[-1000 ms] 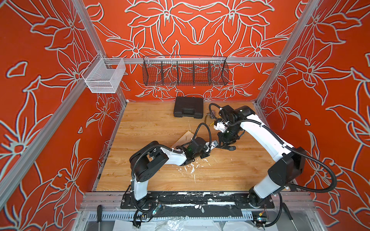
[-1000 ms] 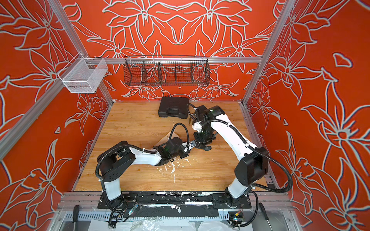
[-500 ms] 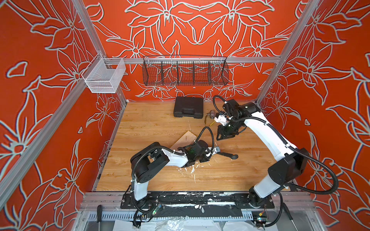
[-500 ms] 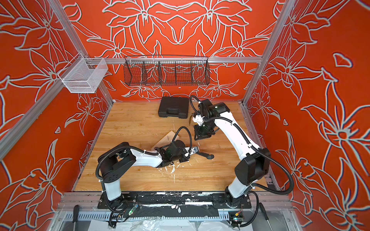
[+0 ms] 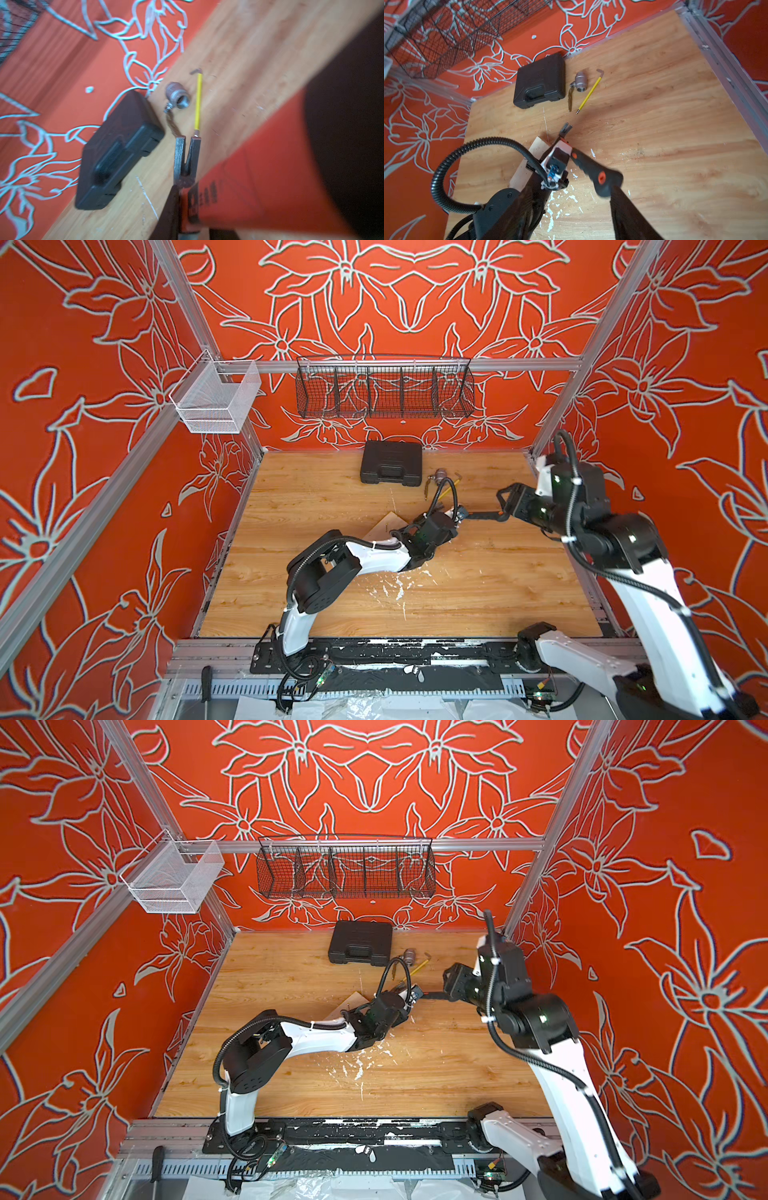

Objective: Use a claw hammer to pull out a nail
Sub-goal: Pick up the hammer at the center of the board.

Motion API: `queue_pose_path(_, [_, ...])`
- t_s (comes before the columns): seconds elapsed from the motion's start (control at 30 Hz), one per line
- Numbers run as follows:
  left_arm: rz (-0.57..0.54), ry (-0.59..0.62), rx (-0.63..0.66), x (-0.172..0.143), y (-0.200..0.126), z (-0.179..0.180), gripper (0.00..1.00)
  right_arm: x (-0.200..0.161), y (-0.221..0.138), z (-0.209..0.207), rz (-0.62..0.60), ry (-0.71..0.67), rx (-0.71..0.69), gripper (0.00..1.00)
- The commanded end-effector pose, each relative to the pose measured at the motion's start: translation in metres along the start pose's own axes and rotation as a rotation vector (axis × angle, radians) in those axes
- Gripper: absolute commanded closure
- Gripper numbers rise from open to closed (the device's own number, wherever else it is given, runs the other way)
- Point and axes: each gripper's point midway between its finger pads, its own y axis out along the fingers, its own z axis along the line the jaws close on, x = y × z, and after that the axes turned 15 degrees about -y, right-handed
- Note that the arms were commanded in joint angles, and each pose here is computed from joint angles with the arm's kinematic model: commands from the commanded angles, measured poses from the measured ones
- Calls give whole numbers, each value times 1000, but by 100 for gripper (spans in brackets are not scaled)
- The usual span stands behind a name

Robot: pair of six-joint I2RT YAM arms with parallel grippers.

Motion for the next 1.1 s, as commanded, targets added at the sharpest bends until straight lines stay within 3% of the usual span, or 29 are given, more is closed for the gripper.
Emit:
queue_pose_path(0.0, [-23, -133, 159, 30, -1, 24, 100, -9, 19, -22, -42, 204, -101, 38])
queue_pose_path(0.33, [18, -257, 190, 42, -11, 29, 100, -11, 50, -20, -161, 398, -48, 40])
queue_pose_path(0.53, [34, -267, 193, 43, -17, 24, 100, 6, 59, -9, -287, 389, -23, 41])
queue_pose_path(0.87, [18, -301, 202, 52, -27, 20, 100, -3, 73, -29, -285, 469, -165, 43])
queue_pose_path(1.07, [12, -296, 206, 52, -33, 17, 100, 2, 79, -26, -298, 466, -166, 49])
